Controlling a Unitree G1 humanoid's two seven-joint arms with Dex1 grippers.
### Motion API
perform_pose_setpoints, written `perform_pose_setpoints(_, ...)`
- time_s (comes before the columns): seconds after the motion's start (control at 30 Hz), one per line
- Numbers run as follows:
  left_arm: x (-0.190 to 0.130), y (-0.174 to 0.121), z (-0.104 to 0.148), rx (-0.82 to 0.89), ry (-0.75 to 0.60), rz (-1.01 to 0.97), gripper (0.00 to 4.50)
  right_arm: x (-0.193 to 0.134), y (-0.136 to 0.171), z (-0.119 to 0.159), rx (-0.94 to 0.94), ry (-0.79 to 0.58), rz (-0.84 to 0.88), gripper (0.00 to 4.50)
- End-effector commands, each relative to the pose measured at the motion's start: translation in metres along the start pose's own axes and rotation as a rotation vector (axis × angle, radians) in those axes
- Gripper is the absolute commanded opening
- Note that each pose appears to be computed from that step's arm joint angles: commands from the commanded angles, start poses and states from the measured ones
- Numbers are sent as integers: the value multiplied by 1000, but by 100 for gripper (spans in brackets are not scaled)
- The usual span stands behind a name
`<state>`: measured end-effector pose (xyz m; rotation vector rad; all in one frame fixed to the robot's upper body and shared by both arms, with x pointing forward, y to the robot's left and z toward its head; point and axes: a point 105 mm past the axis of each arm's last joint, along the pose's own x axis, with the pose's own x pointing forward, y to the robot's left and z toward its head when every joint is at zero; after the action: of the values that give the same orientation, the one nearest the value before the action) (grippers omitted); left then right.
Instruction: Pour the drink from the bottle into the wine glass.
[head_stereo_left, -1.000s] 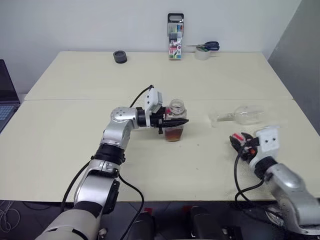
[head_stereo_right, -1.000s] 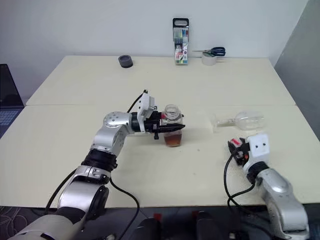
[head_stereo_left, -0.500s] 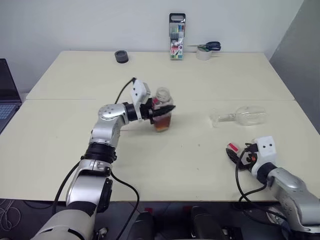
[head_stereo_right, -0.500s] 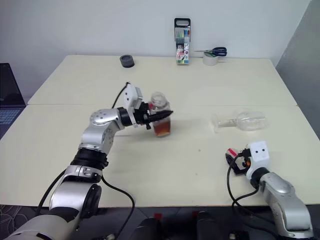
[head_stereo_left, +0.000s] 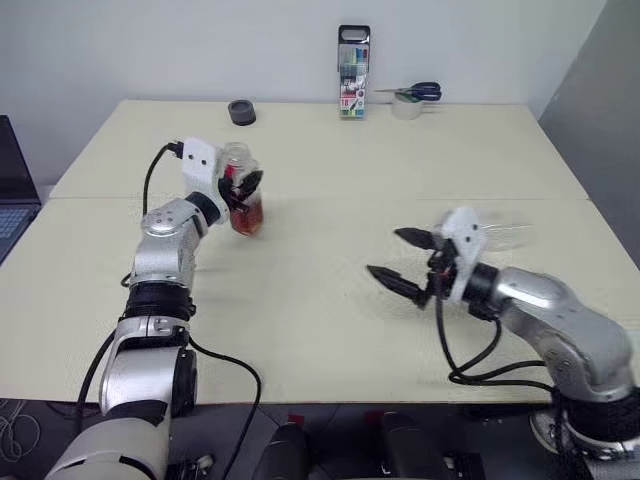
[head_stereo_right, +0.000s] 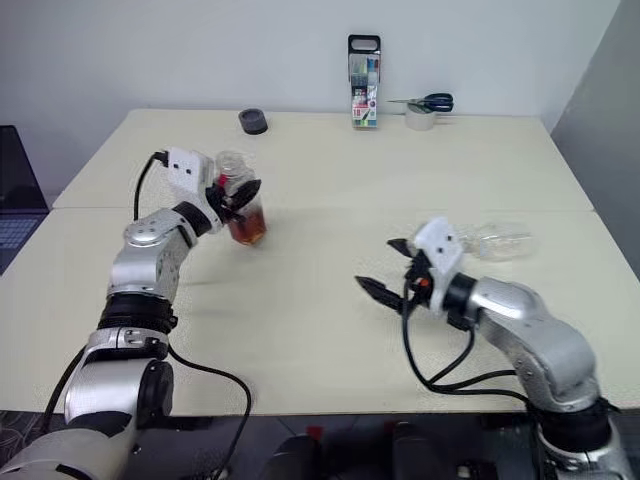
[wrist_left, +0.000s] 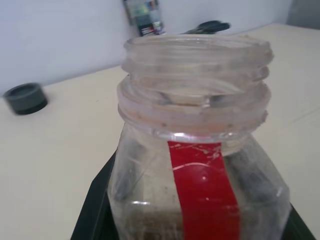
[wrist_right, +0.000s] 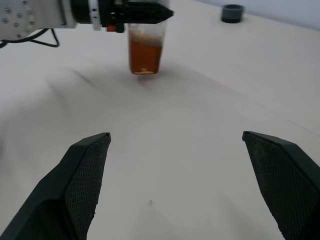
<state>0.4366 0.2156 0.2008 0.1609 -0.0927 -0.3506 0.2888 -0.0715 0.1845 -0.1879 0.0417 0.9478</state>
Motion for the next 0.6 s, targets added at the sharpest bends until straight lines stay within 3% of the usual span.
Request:
perform_pose_setpoints(0.03,-10,25,8,8,-21,105,165,24,5,12,-45,-42,35,450)
perform_pose_setpoints(0.53,-21,23,-19,-9,9,170,165,56,21,23,-85,-87,105,450)
perform_pose_setpoints(0.6,-23,21,-20,-9,2,166,237,56,22,24,-87,-91,109,450)
